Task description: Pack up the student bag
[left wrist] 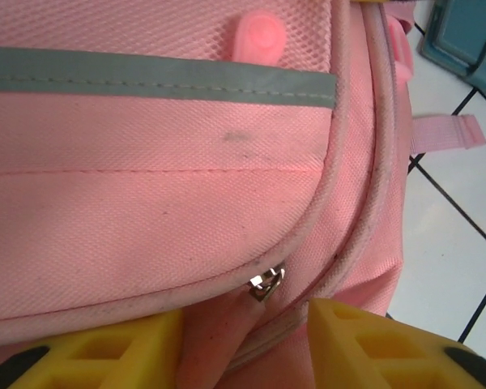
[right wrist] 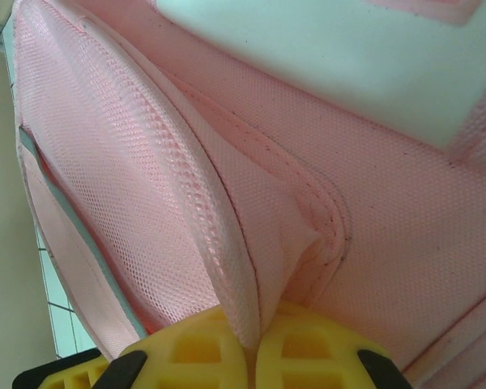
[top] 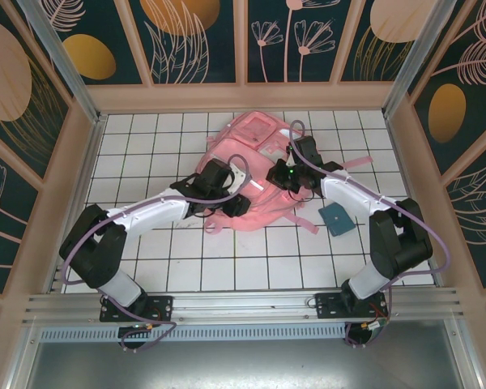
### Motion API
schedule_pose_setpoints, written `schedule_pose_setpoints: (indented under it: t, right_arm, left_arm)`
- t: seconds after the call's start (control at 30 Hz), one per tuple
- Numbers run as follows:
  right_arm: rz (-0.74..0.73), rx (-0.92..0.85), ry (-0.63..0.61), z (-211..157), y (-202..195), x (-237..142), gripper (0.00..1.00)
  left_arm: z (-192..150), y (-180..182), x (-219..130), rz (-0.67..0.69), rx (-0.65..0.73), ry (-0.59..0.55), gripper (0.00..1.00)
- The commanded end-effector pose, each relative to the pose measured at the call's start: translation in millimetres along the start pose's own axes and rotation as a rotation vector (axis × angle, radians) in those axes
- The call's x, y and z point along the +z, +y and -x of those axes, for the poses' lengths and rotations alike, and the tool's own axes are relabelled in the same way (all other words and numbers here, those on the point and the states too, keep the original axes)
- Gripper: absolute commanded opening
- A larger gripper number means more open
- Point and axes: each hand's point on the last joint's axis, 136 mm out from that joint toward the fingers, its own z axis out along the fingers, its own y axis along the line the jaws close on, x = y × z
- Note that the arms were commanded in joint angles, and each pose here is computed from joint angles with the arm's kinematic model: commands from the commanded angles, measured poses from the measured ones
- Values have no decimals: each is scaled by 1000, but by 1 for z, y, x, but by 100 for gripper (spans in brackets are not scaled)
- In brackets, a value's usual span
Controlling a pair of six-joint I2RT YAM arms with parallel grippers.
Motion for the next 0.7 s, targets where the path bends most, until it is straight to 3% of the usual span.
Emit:
schedule_pose_setpoints:
  t: [0.0, 0.27, 0.5, 0.67]
  right_arm:
    - [135, -58, -104, 32, 48, -21, 0]
    - [75, -55, -142, 38, 39, -26, 0]
    - [-10, -27, -201, 46, 16, -35, 0]
    - [-49, -6, -243, 57, 2, -41, 0]
  left_arm:
    - [-2, 0, 3, 17, 106, 36, 35]
    - [5, 23, -11, 170, 102, 6, 0]
    - [6, 38, -36, 282, -2, -67, 0]
    - [-4, 72, -52, 464, -103, -90, 0]
